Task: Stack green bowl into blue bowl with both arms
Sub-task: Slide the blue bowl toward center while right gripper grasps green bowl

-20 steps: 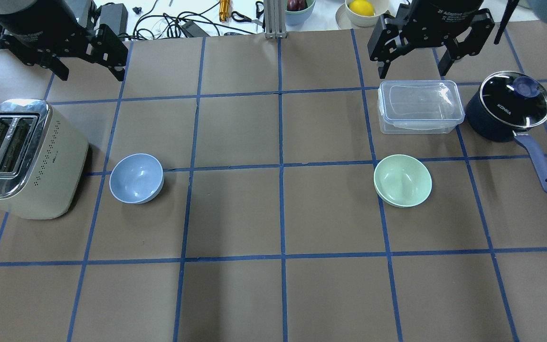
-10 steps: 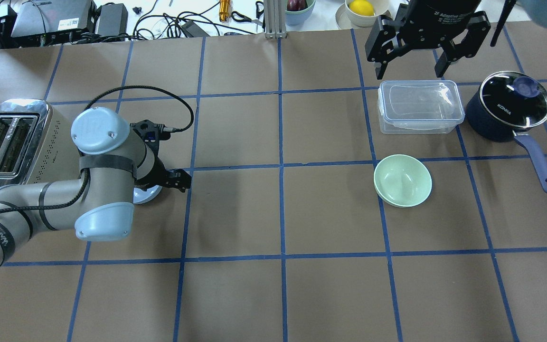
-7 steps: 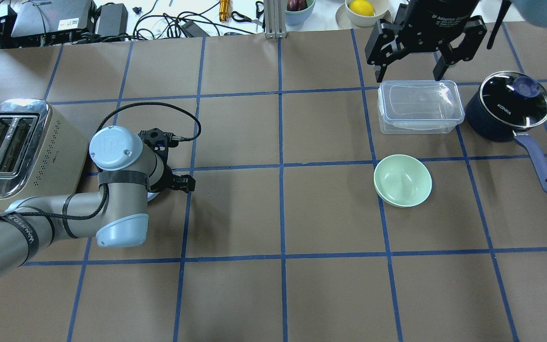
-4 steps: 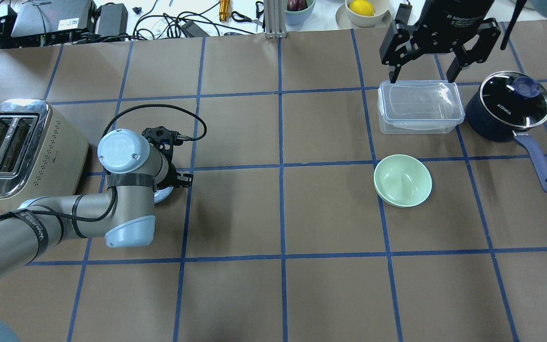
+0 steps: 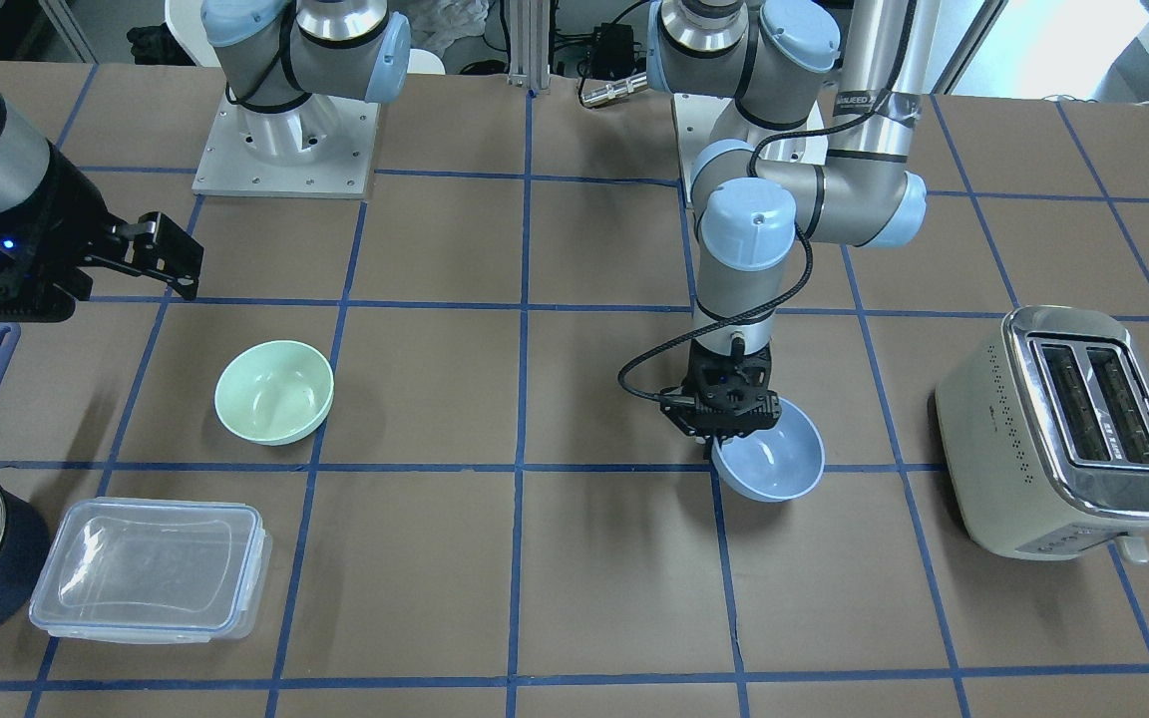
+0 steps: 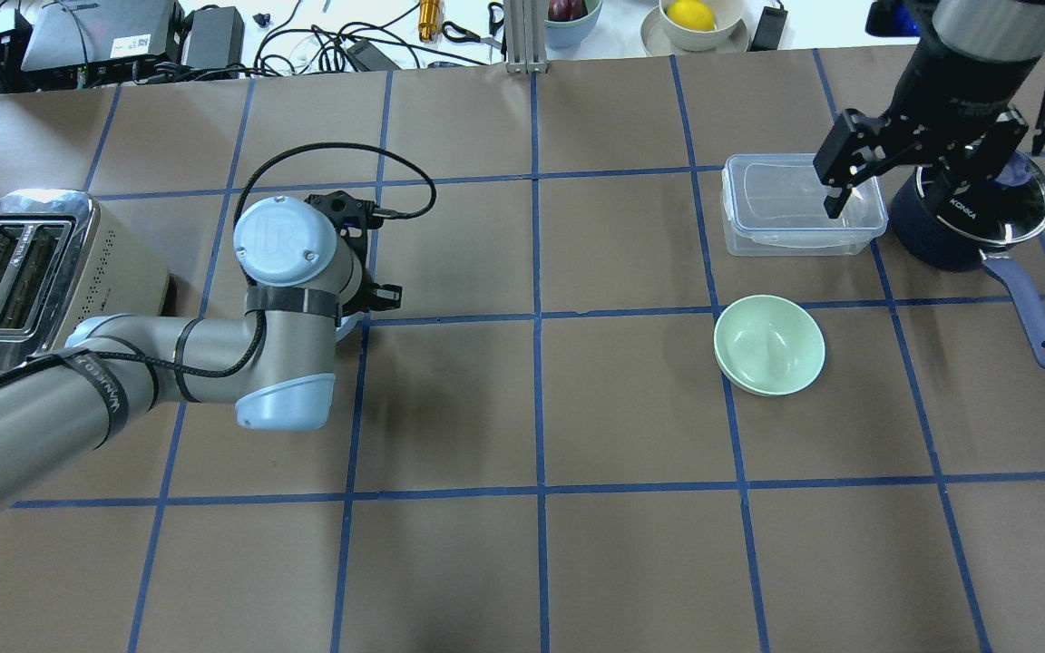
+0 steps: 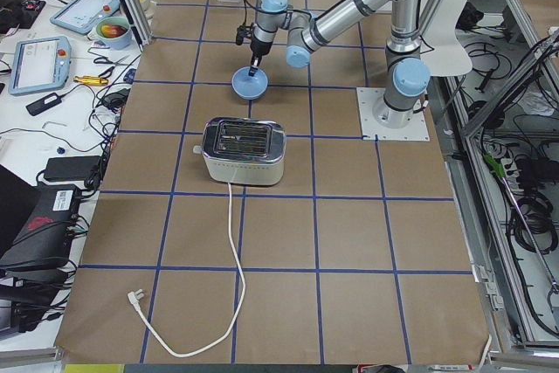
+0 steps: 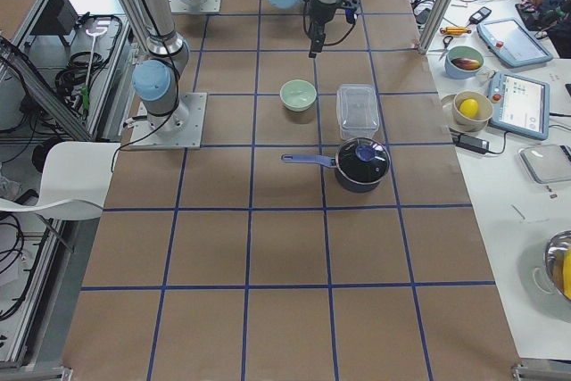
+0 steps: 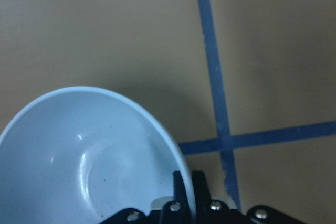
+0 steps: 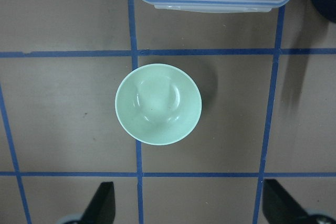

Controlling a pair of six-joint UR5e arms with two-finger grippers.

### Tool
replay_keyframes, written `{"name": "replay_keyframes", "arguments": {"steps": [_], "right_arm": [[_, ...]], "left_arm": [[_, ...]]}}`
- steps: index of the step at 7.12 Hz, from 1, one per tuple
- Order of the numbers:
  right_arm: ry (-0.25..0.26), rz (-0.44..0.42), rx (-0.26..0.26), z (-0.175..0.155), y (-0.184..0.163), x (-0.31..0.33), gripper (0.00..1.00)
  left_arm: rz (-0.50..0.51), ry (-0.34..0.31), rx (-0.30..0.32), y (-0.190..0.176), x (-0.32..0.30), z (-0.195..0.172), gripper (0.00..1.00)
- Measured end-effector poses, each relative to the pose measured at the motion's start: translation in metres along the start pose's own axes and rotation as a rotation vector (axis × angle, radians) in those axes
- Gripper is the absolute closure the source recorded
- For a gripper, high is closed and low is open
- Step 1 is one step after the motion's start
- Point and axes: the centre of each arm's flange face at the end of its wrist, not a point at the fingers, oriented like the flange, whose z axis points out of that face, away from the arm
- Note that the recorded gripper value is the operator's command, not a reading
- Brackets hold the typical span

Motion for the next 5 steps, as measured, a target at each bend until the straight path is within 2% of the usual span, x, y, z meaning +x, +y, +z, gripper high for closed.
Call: {"name": "replay_keyframes", "arguments": {"steps": [2, 4, 5], "right_arm": [[-0.019, 0.036, -0.006, 0.081, 0.003, 0.029, 0.0], [-0.011, 0.047, 0.057, 0.157, 0.014, 0.032, 0.01], [-0.003, 0.047, 0.094, 0.193, 0.018, 0.03, 0.17]], "left_arm": [[-0.115, 0.067, 0.0, -0.031, 0.105, -0.021, 1.0], [-0.224, 0.052, -0.059, -0.021, 0.177, -0.001, 1.0], [-0.246, 0.031, -0.083, -0.01, 0.193, 0.011, 1.0]]}}
